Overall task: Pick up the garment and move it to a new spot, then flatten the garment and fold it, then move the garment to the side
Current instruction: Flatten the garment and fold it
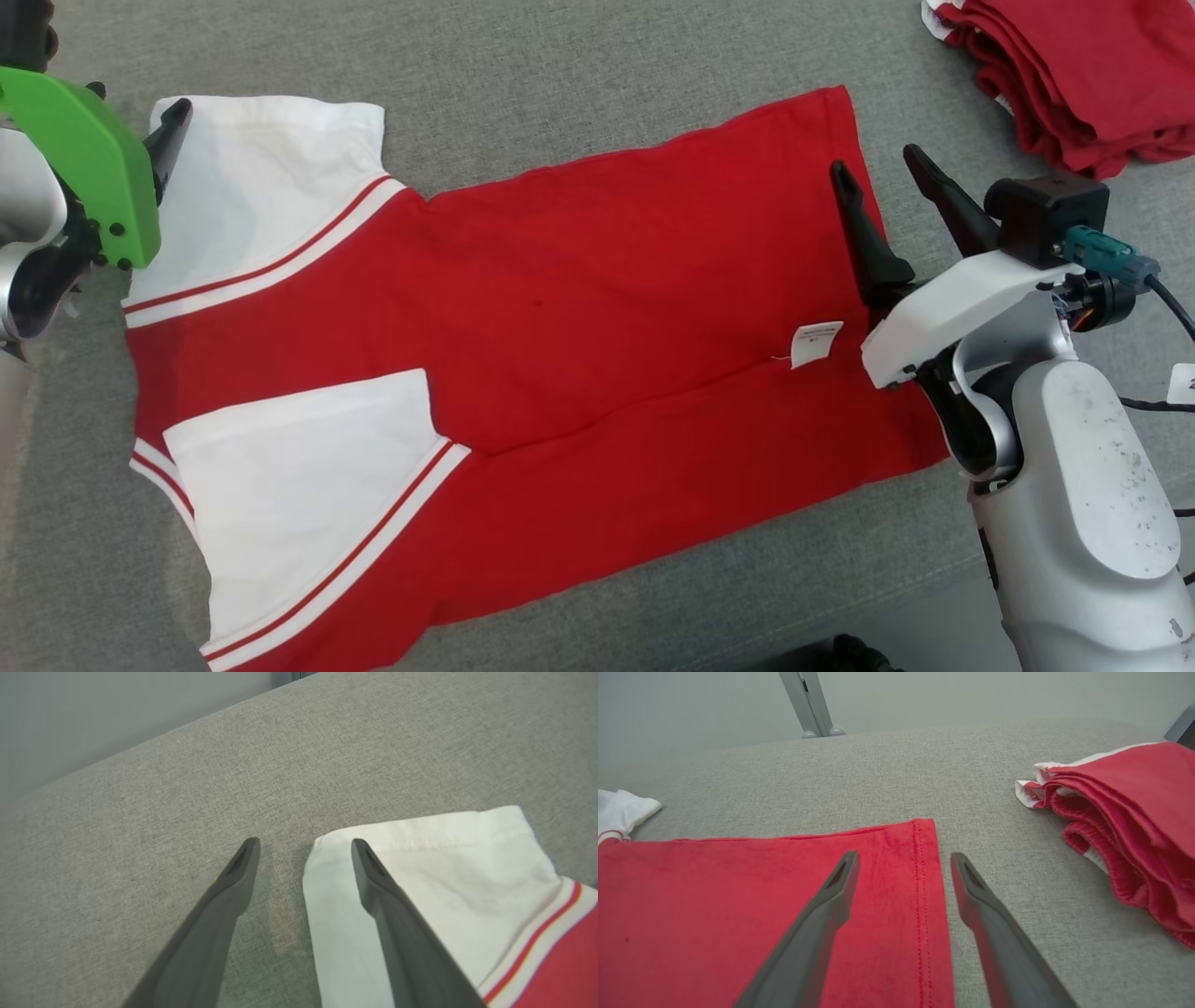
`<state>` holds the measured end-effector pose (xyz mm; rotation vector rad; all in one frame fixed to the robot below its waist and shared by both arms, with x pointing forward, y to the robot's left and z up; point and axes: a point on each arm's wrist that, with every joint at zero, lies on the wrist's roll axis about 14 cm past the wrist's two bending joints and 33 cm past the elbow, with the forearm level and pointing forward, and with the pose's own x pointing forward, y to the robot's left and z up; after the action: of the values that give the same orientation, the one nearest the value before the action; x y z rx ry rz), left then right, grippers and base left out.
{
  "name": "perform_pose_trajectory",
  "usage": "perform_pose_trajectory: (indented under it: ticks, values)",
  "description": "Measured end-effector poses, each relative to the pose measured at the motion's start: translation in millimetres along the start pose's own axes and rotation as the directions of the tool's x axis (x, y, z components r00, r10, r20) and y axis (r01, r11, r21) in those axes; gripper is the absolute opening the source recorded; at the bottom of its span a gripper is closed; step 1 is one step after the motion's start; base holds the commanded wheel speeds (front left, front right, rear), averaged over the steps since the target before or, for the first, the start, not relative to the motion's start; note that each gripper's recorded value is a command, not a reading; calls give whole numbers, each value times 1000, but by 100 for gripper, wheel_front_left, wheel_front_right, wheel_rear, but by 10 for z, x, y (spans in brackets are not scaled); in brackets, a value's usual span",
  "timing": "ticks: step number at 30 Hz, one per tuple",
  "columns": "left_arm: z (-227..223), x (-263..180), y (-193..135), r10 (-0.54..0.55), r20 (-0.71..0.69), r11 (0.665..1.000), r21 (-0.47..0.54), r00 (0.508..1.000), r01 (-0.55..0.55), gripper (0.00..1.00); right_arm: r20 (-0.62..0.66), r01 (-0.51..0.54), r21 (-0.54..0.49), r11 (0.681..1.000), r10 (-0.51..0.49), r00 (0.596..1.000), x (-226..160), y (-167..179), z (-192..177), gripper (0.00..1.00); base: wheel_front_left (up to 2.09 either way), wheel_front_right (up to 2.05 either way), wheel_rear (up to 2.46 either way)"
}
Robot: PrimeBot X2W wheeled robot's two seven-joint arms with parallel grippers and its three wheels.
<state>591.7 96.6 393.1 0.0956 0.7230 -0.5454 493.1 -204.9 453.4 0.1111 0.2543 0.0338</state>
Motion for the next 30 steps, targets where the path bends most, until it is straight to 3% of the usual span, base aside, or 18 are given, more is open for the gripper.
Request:
perform_pose_trajectory:
  ticks: [13,14,15,17,18,23,30]
  values:
    - [-242,259,-102,-73,-95,996,-50,993,69,99,-13,33,-3,999,-33,999,62,-146,-92,100,0,0,0]
    - [-239,255,-122,-81,-97,996,-53,992,77,79,-11,32,-4,999,-32,999,66,-144,-82,100,0,0,0]
    - [-238,248,-145,-90,-100,995,-53,991,85,48,-7,31,-4,1000,-31,999,72,-141,-68,100,0,0,0]
    - [-231,237,-198,-107,-103,994,-49,989,103,26,-2,29,-5,1000,-29,1000,85,-134,-49,100,0,0,0]
    - [-226,234,-230,-116,-101,993,-46,988,112,2,1,27,-6,1000,-27,1000,94,-128,-38,100,0,0,0]
    - [-190,205,-295,-125,-78,992,-10,989,125,0,3,19,-8,1000,-19,1000,134,-103,-13,100,0,0,0]
    - [-23,70,-219,-93,10,996,0,996,93,0,-7,-1,-109,994,1,1000,254,-64,127,100,0,0,0]
